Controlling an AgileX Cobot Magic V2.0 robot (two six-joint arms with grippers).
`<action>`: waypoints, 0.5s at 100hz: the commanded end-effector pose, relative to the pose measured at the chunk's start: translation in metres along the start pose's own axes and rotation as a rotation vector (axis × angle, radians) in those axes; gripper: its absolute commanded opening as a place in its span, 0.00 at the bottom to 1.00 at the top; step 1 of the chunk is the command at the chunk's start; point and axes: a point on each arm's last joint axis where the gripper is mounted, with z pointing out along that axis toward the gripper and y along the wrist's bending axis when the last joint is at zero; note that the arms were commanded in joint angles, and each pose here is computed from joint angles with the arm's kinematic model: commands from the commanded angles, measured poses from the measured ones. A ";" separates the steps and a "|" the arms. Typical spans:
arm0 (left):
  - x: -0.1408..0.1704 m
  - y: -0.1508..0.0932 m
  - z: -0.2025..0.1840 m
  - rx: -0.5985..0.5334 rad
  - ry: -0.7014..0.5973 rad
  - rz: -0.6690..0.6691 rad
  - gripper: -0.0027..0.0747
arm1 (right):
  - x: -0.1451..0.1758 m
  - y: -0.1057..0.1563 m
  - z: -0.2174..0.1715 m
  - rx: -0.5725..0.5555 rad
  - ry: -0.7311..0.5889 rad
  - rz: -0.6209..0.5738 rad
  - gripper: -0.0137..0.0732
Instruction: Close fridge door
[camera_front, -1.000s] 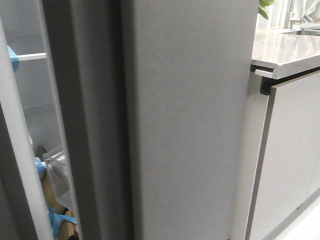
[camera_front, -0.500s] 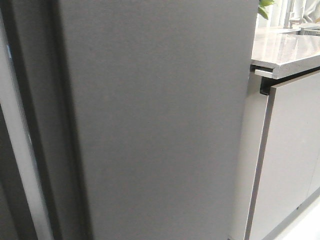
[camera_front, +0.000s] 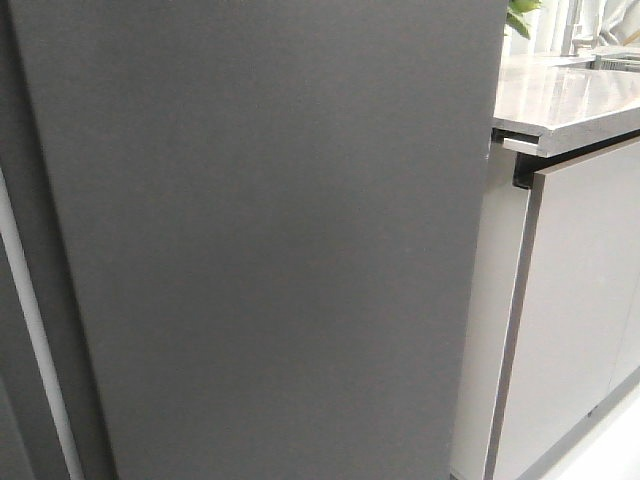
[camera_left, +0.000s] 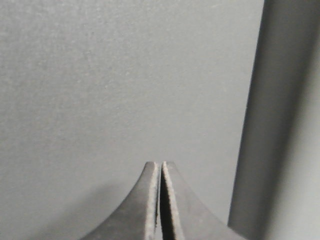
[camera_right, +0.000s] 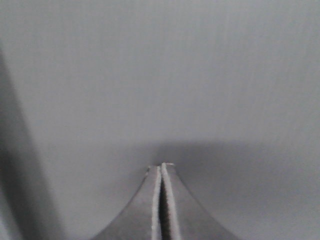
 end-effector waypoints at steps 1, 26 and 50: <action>0.004 0.001 0.002 0.000 -0.030 -0.005 0.01 | -0.024 -0.005 -0.003 0.023 -0.167 -0.022 0.07; 0.004 0.001 0.002 0.000 -0.030 -0.005 0.01 | -0.025 -0.025 -0.004 0.080 -0.175 -0.083 0.07; 0.004 0.001 0.002 0.000 -0.030 -0.005 0.01 | -0.039 -0.039 -0.035 0.134 -0.166 -0.155 0.07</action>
